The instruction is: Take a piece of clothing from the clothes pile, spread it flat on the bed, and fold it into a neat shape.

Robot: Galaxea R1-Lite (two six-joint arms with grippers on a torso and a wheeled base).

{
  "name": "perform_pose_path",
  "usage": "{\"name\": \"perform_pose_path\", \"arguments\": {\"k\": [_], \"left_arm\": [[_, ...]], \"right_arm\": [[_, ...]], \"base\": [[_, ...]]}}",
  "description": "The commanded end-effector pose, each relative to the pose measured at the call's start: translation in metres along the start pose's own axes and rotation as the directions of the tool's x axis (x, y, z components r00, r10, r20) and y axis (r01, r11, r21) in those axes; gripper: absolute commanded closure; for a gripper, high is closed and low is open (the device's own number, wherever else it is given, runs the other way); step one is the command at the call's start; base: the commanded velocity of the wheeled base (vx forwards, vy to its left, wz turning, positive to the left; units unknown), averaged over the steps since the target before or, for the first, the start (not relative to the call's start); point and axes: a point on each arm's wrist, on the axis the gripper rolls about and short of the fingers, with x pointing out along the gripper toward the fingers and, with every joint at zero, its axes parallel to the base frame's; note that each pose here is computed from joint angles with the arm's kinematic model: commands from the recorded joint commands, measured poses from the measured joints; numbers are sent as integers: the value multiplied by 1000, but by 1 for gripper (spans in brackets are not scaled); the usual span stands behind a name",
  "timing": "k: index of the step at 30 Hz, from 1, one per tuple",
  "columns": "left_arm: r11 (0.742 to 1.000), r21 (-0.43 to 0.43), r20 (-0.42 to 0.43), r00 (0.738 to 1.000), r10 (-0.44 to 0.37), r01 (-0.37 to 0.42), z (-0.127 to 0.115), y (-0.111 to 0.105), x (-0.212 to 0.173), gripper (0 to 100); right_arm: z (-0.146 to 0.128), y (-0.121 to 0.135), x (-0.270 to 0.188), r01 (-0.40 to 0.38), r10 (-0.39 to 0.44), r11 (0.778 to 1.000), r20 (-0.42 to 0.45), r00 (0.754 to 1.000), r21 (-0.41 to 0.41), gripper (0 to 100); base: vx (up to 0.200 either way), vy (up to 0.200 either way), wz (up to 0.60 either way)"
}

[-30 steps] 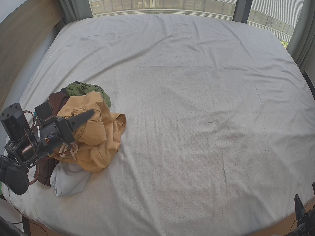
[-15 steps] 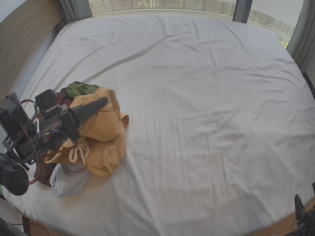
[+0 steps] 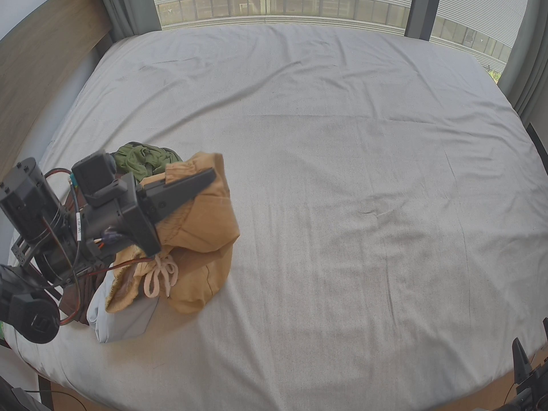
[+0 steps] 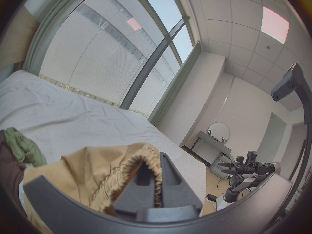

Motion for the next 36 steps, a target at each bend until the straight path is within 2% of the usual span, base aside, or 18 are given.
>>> {"name": "perform_pose_path", "arguments": {"k": [1, 5, 6, 10, 17, 25, 32, 36], "left_arm": [[998, 17, 31, 997, -66, 66, -1, 0, 31, 100], [997, 34, 108, 992, -68, 65, -8, -5, 54, 100], [997, 34, 108, 992, -68, 65, -8, -5, 54, 100], [997, 32, 212, 975, -71, 65, -2, -9, 69, 100], [995, -3, 244, 966, -91, 95, 5, -18, 71, 100], [990, -15, 372, 920, -122, 137, 32, -42, 85, 100], [987, -14, 385, 912, -140, 158, 40, -53, 76, 100], [988, -51, 333, 936, -119, 144, 26, -50, 69, 100]], "right_arm": [[-5, 0, 0, 2, -2, 1000, -1, 1000, 2, 0], [-5, 0, 0, 2, -2, 1000, -1, 1000, 2, 0], [-5, 0, 0, 2, -2, 1000, -1, 1000, 2, 0], [-5, 0, 0, 2, -2, 1000, -1, 1000, 2, 0], [-5, 0, 0, 2, -2, 1000, -1, 1000, 2, 0], [-5, 0, 0, 2, -2, 1000, -1, 1000, 0, 0], [-5, 0, 0, 2, -2, 1000, -1, 1000, 2, 0], [-5, 0, 0, 0, 0, 1000, -1, 1000, 2, 0]], "base": [[0, 0, 0], [0, 0, 0], [0, 0, 0], [0, 0, 0], [0, 0, 0], [0, 0, 0], [0, 0, 0], [0, 0, 0]]}}
